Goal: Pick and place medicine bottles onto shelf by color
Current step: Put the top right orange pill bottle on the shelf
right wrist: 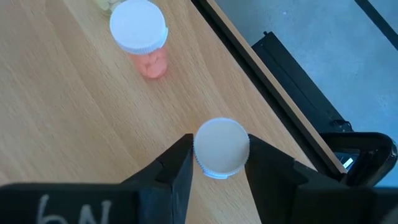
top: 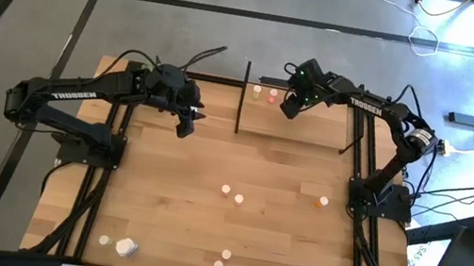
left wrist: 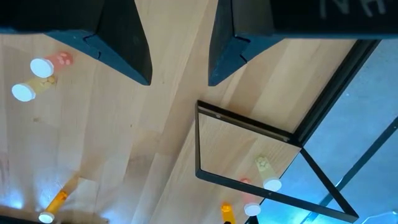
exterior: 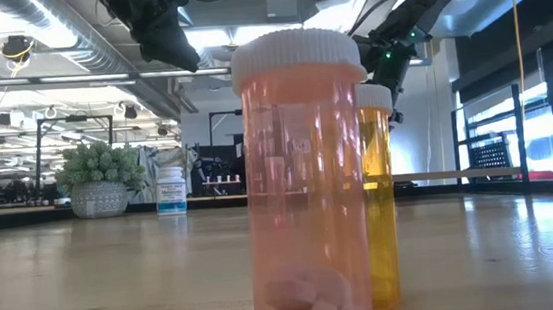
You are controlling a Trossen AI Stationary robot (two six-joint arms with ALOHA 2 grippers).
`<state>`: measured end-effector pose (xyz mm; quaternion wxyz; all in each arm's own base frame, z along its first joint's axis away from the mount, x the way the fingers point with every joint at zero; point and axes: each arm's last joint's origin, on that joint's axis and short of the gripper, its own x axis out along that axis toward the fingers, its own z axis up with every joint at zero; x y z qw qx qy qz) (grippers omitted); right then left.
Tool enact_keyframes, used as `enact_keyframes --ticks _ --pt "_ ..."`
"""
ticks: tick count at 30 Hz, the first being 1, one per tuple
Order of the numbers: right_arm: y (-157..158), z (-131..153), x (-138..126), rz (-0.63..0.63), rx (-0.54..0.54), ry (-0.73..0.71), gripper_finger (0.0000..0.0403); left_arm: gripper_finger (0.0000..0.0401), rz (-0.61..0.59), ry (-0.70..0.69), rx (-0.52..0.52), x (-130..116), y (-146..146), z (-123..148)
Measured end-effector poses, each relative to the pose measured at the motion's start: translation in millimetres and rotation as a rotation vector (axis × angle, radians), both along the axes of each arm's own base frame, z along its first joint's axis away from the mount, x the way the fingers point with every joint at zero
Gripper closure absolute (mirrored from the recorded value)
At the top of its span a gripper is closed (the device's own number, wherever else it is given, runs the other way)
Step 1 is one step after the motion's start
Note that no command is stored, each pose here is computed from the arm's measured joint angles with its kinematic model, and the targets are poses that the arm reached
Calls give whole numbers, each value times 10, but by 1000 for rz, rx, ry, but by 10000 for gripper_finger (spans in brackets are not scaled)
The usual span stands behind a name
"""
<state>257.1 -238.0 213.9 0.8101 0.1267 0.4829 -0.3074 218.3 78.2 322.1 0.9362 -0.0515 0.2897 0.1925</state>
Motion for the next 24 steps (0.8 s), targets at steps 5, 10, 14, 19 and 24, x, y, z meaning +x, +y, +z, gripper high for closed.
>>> enact_keyframes --ticks 5,10,14,19,24 --pt "0 0 0 0 1 0 263 250 0 0 0 0 0 0" --pt "1 -1 -1 -1 2 0 263 250 0 0 0 0 0 0" --pt "5 -4 -6 -1 7 6 263 250 -1 0 0 0 -1 0" --pt "7 -6 -8 -22 18 -1 266 250 0 0 0 0 0 0" --pt "9 -7 -9 -18 18 3 268 250 0 0 0 0 0 0"
